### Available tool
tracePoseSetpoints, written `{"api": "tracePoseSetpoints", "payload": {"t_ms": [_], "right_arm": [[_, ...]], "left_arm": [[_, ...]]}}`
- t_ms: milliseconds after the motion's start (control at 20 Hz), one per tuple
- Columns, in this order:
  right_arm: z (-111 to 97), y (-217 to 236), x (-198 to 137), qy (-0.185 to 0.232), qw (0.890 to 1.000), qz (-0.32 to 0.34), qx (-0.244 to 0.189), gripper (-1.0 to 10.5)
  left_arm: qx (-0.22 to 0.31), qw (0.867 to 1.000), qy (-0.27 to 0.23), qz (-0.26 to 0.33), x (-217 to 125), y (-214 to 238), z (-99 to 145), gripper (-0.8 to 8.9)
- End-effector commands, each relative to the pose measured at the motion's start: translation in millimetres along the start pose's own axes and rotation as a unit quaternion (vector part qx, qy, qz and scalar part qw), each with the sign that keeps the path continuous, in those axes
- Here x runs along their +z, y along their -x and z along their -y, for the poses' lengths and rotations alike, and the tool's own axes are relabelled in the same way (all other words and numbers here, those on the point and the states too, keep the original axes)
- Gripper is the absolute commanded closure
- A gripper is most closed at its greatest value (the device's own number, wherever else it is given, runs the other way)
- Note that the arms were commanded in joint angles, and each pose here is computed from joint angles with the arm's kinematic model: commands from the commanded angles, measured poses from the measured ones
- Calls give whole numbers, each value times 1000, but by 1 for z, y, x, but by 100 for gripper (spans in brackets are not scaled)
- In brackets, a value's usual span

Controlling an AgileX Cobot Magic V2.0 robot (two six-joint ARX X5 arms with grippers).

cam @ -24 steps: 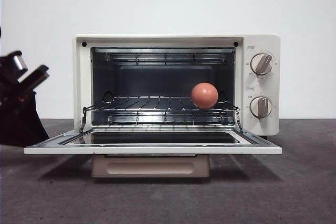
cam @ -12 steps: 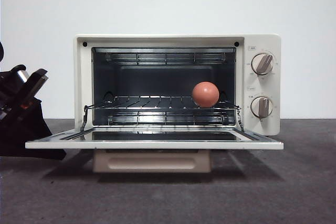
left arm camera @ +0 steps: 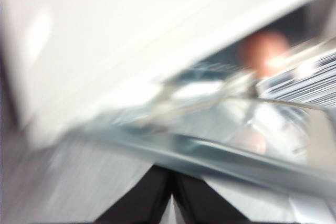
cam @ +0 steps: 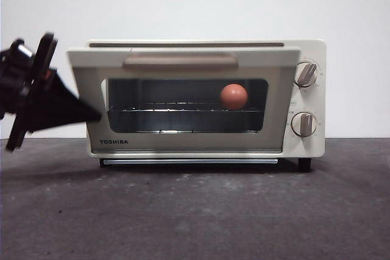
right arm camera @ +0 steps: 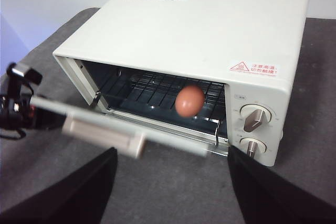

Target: Eggoven

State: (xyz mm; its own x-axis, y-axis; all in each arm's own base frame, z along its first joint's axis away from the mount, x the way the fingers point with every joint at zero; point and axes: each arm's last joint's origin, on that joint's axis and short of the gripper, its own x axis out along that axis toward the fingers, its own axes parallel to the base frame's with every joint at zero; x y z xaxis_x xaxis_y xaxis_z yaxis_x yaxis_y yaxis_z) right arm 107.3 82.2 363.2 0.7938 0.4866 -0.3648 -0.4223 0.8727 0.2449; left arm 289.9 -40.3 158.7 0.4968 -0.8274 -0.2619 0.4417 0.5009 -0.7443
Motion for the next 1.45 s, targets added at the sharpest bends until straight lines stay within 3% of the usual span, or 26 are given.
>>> {"api": "tracePoseSetpoints", "payload": {"t_ms": [50,600,900,1450], "right_arm": [[-2,1,4,4,1000,5,2,605],[0,1,-2,8,1000,-24,-5,606],[0,1,-4,9,999,-41,2,607],[-2,0,-10,9,995,-85,50,628]], "left_arm": [[-17,999,3,33,17,-1,5,807],[-17,998,-36,46,29,17,46,806],[43,994,-91,50,20,37,90,806],[168,970,-166,52,-16,87,150,806]]}}
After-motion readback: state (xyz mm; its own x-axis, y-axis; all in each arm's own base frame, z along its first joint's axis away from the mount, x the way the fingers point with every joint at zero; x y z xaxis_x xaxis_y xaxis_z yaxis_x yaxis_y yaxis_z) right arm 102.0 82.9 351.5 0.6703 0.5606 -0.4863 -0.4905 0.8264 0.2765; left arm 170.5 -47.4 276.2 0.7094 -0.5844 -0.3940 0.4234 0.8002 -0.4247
